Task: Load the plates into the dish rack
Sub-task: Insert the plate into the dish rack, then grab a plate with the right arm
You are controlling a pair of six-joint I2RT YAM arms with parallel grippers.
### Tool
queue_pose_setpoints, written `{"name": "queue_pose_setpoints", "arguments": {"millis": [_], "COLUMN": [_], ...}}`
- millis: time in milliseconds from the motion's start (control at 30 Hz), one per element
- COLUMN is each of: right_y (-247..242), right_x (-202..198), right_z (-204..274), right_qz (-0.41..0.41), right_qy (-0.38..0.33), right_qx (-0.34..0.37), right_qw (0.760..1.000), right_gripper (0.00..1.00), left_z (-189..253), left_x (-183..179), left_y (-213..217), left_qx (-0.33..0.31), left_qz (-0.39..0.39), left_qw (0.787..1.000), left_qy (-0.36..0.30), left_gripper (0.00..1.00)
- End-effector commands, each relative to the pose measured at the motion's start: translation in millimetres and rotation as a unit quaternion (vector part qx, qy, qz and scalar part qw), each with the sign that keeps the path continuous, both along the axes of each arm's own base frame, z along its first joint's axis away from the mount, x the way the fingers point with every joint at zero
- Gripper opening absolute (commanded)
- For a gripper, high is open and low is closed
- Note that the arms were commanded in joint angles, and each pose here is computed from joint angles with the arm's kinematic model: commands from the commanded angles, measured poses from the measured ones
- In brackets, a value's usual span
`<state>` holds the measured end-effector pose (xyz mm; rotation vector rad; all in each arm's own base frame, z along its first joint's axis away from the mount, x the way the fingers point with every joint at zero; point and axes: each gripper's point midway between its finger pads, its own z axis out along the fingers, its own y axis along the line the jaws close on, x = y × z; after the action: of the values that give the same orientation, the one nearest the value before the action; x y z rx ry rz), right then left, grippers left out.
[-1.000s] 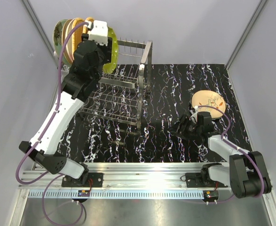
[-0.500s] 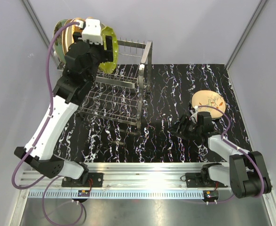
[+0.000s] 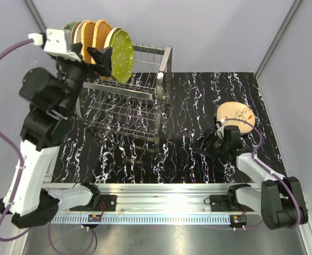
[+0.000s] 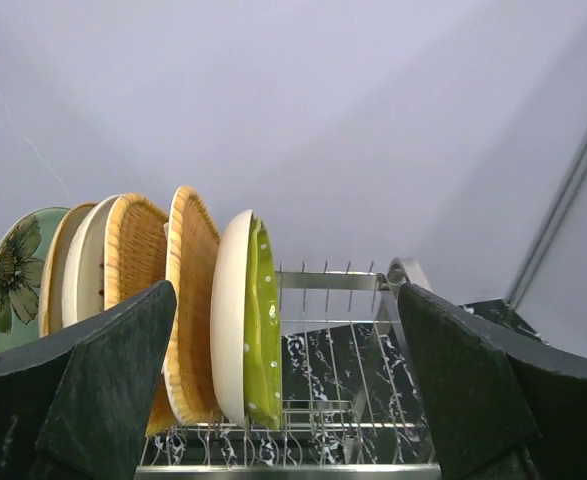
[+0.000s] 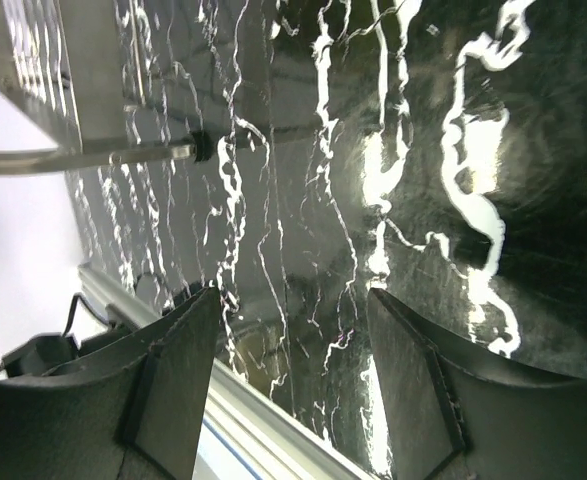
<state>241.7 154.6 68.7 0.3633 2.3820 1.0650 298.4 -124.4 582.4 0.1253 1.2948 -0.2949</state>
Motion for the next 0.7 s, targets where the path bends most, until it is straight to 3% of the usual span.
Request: {"name": "queue_pose_setpoints", "arguments": {"millis": [0,233,433,567,667], "right_y": [-9.5,-54.4,-107.9,-145.5,-180.5], "right_x": [14.5,45.8,77.4,98.5,110.7], "right_z": [17.2,44.5,80.8,90.6,92.6], "right_qz": [-0.031,-0.158,-0.264,-0.321,-0.362], "right_qy": [-0.02,-0.032,-0.053,-0.041,-0.019], "right_qx": [-0.027,-0.12,-0.228,-0.288,-0.295], "right_qw": [0.999,0.98,0.936,0.901,0.884], "right_gripper": [0.68,0.7,0.7,0.61,0.56], "left_z": [-10.0,-99.5,-174.3,-216.8,-235.1], "left_x": [-30.9,-45.5,-47.9,-45.1,-48.3], "left_y": [-2.5,17.5,24.1,27.4,33.4], "left_qx": [-0.01,0.022,0.056,0.073,0.091], "left_qz": [-0.05,-0.022,-0.009,0.003,0.012], "left_qw": [0.999,0.998,0.993,0.989,0.988], "left_qy": [0.0,0.062,0.105,0.128,0.128], "left_gripper": [0.98,0.99,0.99,0.99,0.99]}}
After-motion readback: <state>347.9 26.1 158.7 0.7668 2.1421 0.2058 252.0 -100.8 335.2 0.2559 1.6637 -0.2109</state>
